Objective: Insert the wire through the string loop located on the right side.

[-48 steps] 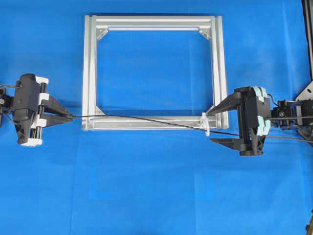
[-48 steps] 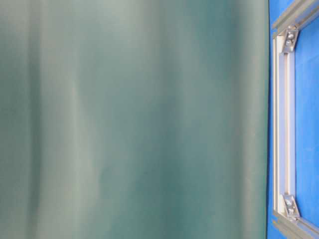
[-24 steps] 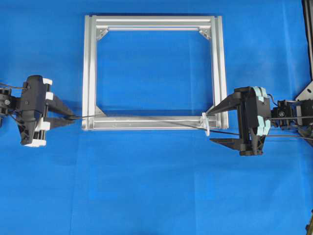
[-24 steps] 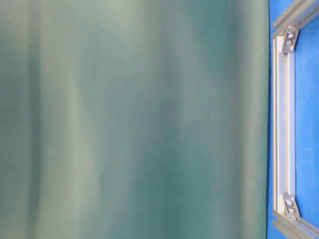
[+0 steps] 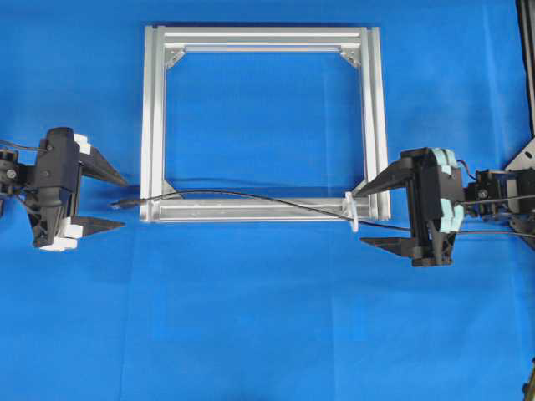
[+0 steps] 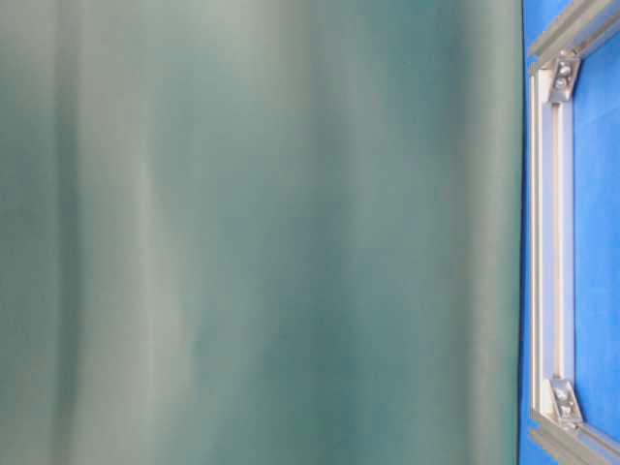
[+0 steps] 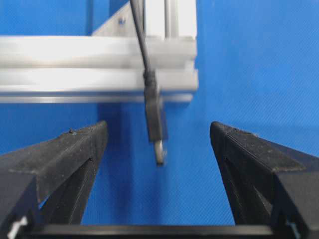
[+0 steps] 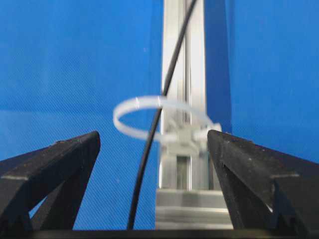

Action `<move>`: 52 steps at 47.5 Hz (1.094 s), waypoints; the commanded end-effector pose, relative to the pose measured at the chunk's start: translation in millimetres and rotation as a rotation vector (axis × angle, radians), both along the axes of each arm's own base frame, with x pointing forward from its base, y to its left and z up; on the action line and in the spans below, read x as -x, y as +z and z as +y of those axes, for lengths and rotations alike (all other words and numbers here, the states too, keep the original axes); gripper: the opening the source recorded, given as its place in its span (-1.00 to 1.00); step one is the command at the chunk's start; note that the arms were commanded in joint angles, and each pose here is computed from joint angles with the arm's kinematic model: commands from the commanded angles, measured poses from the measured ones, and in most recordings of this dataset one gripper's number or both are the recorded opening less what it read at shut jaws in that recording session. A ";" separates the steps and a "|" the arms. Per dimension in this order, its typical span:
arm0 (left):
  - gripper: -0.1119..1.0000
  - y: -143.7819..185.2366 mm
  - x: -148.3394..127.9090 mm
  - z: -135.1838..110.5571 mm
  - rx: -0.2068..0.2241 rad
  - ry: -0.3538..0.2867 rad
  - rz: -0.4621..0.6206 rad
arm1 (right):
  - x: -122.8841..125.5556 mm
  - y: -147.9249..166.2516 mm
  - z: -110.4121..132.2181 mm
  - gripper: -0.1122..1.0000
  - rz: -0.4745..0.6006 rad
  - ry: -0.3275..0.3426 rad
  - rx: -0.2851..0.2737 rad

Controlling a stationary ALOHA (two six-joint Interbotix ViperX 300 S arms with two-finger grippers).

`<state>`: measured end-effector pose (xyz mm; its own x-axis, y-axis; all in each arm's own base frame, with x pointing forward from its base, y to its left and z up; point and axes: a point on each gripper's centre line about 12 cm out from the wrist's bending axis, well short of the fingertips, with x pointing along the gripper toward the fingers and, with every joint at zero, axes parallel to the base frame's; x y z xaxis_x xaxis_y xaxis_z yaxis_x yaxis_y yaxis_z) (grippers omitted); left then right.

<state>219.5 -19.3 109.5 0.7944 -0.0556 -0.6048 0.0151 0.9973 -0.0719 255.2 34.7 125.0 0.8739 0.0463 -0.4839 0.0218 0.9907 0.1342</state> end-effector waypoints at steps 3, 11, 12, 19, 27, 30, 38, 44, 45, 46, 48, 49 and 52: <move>0.62 30.1 -12.2 -2.0 0.000 -0.013 -0.102 | -3.7 26.4 1.1 0.89 -0.061 0.016 -0.001; 0.62 55.8 -17.5 -1.5 0.008 -0.009 -0.167 | 1.2 50.4 -4.7 0.89 -0.105 0.013 0.000; 0.62 57.8 -17.4 -1.1 0.010 -0.007 -0.173 | 1.5 52.9 -5.7 0.89 -0.110 0.011 -0.001; 0.62 69.5 -16.7 -0.4 0.012 -0.005 -0.216 | 4.7 62.1 -8.0 0.89 -0.125 0.013 0.003; 0.62 69.3 -15.8 1.8 0.011 0.004 -0.216 | 4.9 62.3 -8.1 0.89 -0.125 0.016 0.010; 0.62 69.5 -16.2 1.8 0.011 0.004 -0.216 | 4.4 62.6 -8.0 0.89 -0.127 0.018 0.014; 0.62 68.8 -15.8 2.2 0.011 0.005 -0.213 | 4.0 62.0 -7.9 0.89 -0.122 0.017 0.013; 0.62 69.2 -15.8 2.2 0.011 0.005 -0.215 | 4.0 62.0 -7.9 0.89 -0.122 0.017 0.013; 0.62 69.2 -15.8 2.2 0.011 0.005 -0.215 | 4.3 61.5 -7.9 0.89 -0.121 0.017 0.013; 0.62 68.8 -15.5 2.2 0.011 0.005 -0.215 | 3.9 62.0 -8.3 0.89 -0.122 0.016 0.013; 0.62 68.7 -15.4 2.5 0.011 0.007 -0.213 | 4.3 61.3 -8.7 0.89 -0.119 0.015 0.013; 0.62 69.2 -15.4 2.2 0.011 0.005 -0.216 | 4.3 61.5 -8.7 0.89 -0.121 0.014 0.013; 0.62 69.2 -15.4 2.2 0.011 0.005 -0.216 | 3.9 62.0 -8.7 0.89 -0.122 0.014 0.013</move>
